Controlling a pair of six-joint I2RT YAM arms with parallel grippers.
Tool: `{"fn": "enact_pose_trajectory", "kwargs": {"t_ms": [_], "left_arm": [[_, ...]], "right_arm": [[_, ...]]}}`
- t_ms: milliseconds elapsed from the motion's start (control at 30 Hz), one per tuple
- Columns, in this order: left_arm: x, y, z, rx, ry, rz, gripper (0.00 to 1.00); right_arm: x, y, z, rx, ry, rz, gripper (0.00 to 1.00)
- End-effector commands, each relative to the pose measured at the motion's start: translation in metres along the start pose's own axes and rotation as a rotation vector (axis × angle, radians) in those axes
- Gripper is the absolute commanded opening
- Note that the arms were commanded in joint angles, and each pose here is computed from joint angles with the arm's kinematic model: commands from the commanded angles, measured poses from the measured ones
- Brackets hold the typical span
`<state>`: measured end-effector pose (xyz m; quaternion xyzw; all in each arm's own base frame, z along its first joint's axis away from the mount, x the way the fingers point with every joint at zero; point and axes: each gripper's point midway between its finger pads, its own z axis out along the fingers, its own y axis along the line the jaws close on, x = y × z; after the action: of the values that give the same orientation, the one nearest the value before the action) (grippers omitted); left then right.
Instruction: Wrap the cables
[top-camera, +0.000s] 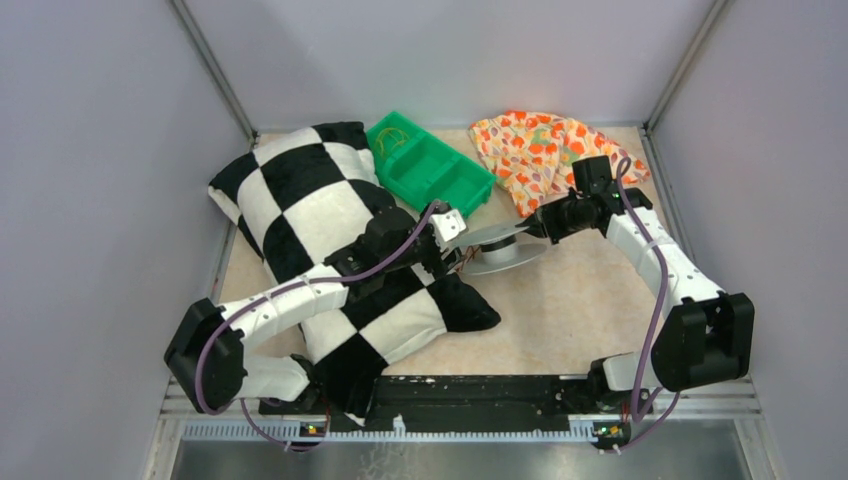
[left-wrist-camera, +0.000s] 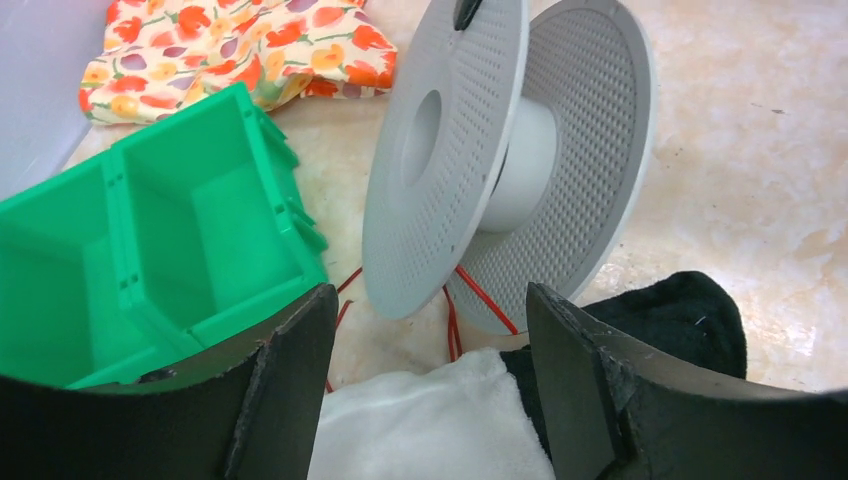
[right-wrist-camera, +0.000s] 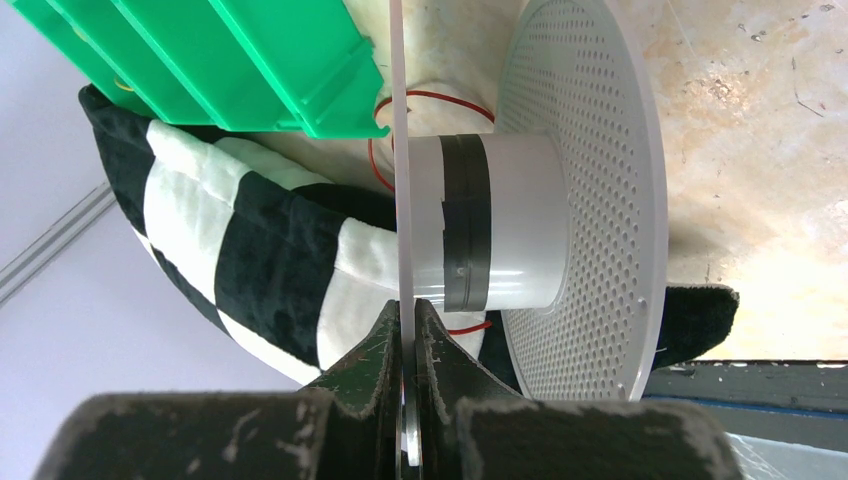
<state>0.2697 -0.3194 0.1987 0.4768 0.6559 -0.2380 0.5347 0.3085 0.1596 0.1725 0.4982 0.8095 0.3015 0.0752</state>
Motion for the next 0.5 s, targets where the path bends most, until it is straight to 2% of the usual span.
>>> {"fn": "enact_pose_trajectory", "kwargs": {"t_ms": [0,167,467], "left_arm": [[-0.024,-0.004,0.0,0.032,-0.111,0.029,0.76],[-0.012,-0.006,0.01,0.047,-0.069,0.006,0.76],[-0.005,-0.002,0.021,-0.052,-0.106,-0.018,0.76]], "right_arm": [[-0.003,-0.021,0.006,0.076,-0.019,0.009,0.0],[-0.003,-0.02,0.006,0.072,-0.02,0.009,0.0],[-0.003,-0.02,0.008,0.07,-0.015,0.008,0.0]]}}
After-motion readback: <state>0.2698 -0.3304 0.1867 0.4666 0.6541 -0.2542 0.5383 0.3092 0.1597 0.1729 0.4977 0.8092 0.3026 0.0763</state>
